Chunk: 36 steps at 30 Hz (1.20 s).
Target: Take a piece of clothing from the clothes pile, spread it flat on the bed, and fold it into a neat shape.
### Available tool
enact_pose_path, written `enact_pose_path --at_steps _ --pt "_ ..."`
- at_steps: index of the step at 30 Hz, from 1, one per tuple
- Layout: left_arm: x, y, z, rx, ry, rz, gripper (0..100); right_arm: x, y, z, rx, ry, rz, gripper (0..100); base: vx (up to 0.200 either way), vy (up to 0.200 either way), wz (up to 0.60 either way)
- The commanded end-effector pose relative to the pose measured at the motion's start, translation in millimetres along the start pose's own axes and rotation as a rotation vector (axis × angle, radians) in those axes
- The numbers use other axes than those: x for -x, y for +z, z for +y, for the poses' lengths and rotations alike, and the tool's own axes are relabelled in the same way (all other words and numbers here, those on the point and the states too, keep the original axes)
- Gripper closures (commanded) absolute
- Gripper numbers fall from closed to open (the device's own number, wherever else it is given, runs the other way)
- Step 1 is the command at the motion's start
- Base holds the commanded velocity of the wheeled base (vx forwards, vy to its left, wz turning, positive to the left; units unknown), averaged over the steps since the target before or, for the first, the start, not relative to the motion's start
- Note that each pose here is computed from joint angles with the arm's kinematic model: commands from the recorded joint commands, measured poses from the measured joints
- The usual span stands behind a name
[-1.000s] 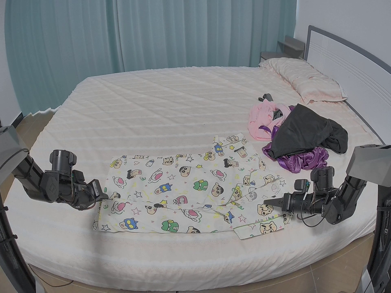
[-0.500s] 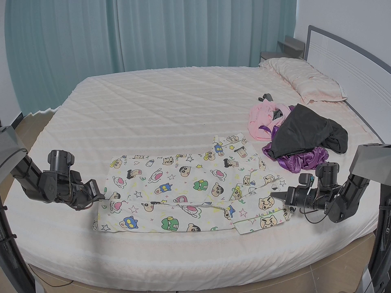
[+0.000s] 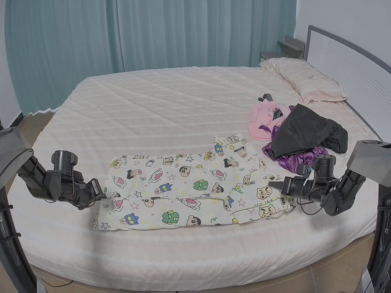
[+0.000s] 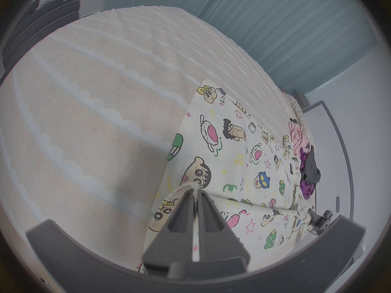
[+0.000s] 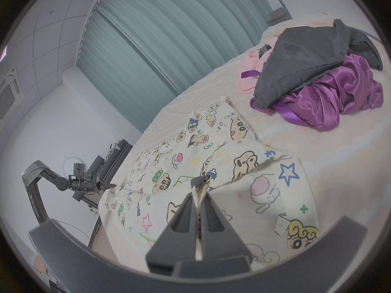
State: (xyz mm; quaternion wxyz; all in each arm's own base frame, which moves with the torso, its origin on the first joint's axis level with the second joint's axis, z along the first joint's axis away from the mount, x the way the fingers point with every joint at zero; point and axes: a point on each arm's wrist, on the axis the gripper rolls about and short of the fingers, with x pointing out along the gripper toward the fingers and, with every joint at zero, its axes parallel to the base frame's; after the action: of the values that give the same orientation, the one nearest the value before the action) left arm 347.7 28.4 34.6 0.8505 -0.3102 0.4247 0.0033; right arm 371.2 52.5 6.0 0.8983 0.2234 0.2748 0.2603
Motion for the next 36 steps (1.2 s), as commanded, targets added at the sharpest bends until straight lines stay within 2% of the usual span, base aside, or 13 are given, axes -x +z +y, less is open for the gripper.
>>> enact_pose_path --at_steps 1,10,20,21,26,30,36 --pt "-13 3 3 0.028 0.005 0.008 100 -7 -1 -3 -0.003 -0.007 0.007 100 0.0 0.0 0.0" --pt "-27 4 6 0.04 0.01 0.023 100 -21 -6 -2 -0.01 -0.037 0.039 100 0.0 0.0 0.0" --pt "-35 14 4 0.073 0.019 -0.013 100 -23 -4 -4 -0.01 -0.04 0.031 100 0.0 0.0 0.0" --pt "-36 15 4 0.081 0.019 -0.017 0 -23 -3 -5 -0.011 -0.04 0.028 0 0.0 0.0 0.0" --pt "-36 15 4 0.091 0.02 -0.016 0 -22 -6 -5 -0.017 -0.044 0.038 0 0.0 0.0 0.0" --pt "-32 14 3 0.092 0.023 -0.018 0 -15 0 -7 -0.022 -0.064 0.01 0 0.0 0.0 0.0" --pt "8 27 -3 0.116 0.019 -0.046 0 17 15 4 -0.082 -0.139 -0.07 0 0.0 0.0 0.0"
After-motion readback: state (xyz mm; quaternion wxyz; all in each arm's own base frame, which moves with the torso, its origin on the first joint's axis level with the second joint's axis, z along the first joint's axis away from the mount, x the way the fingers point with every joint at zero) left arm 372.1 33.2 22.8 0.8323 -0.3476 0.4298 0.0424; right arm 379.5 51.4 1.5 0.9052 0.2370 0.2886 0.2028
